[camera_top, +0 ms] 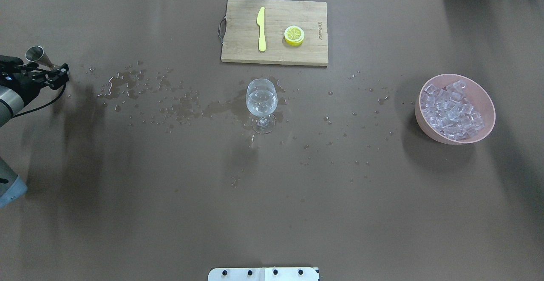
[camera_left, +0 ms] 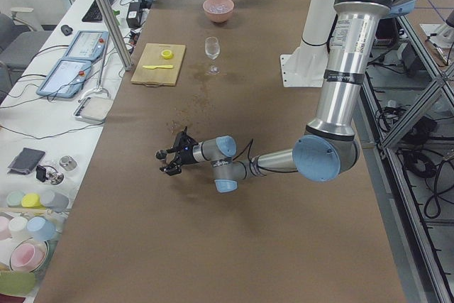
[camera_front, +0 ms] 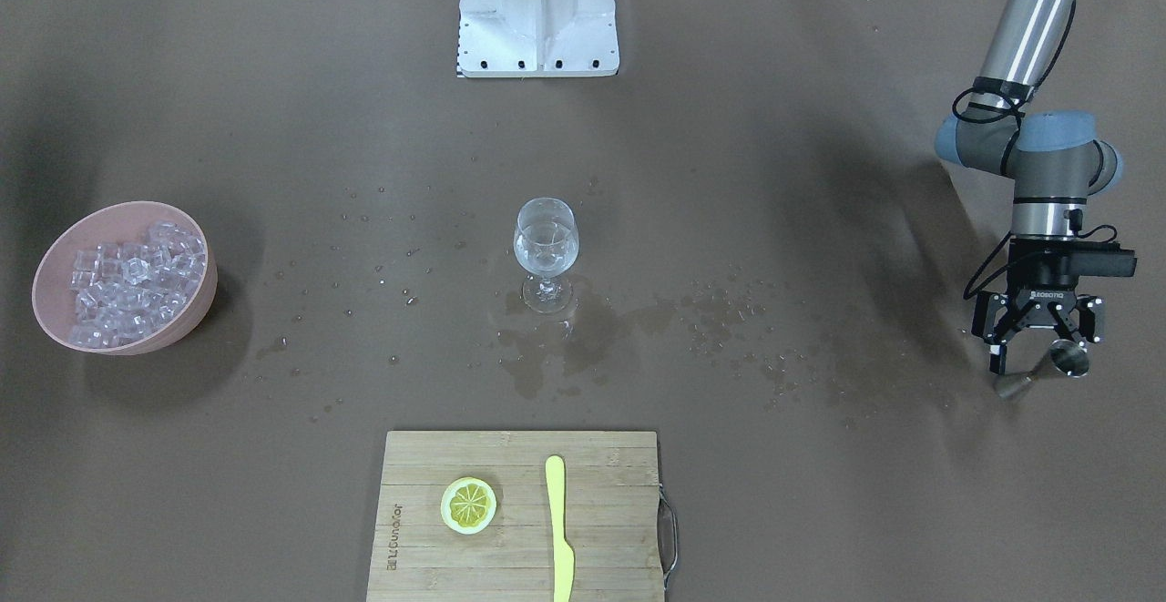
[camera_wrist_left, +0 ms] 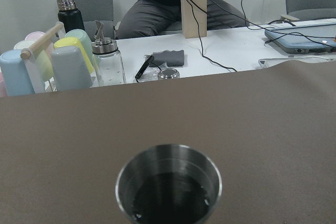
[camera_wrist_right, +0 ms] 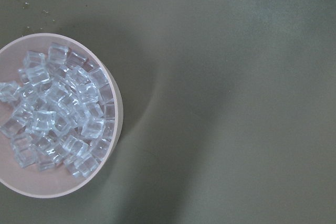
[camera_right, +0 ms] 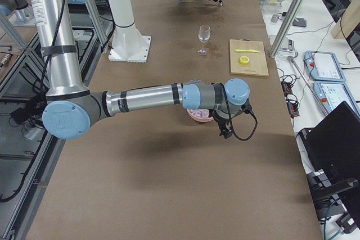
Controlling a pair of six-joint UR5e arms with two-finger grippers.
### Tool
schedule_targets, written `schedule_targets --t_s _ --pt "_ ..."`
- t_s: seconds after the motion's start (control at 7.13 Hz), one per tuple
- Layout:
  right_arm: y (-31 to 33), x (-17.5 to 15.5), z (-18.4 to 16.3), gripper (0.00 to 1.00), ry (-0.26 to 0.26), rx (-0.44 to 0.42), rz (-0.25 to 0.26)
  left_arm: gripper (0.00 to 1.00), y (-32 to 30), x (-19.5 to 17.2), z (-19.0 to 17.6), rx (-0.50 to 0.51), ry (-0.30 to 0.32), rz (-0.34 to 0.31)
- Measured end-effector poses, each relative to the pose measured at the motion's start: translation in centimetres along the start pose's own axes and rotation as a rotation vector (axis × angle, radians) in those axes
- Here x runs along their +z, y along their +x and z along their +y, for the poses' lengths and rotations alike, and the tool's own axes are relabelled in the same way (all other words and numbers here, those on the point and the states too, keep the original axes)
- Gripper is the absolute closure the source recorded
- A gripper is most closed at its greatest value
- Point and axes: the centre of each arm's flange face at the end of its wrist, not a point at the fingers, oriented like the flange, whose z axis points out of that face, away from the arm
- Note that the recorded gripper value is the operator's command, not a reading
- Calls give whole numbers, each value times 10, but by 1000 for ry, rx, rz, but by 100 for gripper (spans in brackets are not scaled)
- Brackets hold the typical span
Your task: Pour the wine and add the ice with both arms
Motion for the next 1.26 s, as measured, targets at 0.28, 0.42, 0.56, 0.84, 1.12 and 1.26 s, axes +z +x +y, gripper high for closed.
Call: schedule_targets --t_s 0.28,0.42,0.56,0.84,1.12,1.26 --pt "0 0 0 0 0 1 -1 18 -4 3 3 4 -9 -12" --pt "0 0 0 0 0 0 -2 19 -5 3 4 5 -10 -16" --pt "0 1 0 0 -1 0 -2 24 -7 4 3 5 -11 -20" --pt "0 1 0 0 0 0 -2 32 -7 7 -1 5 -12 -33" --pt "-1 0 -1 0 1 -3 -1 71 -6 11 -6 2 -9 -38" --pt "-1 -1 -1 0 2 -3 -1 100 -5 12 -7 2 -8 -37"
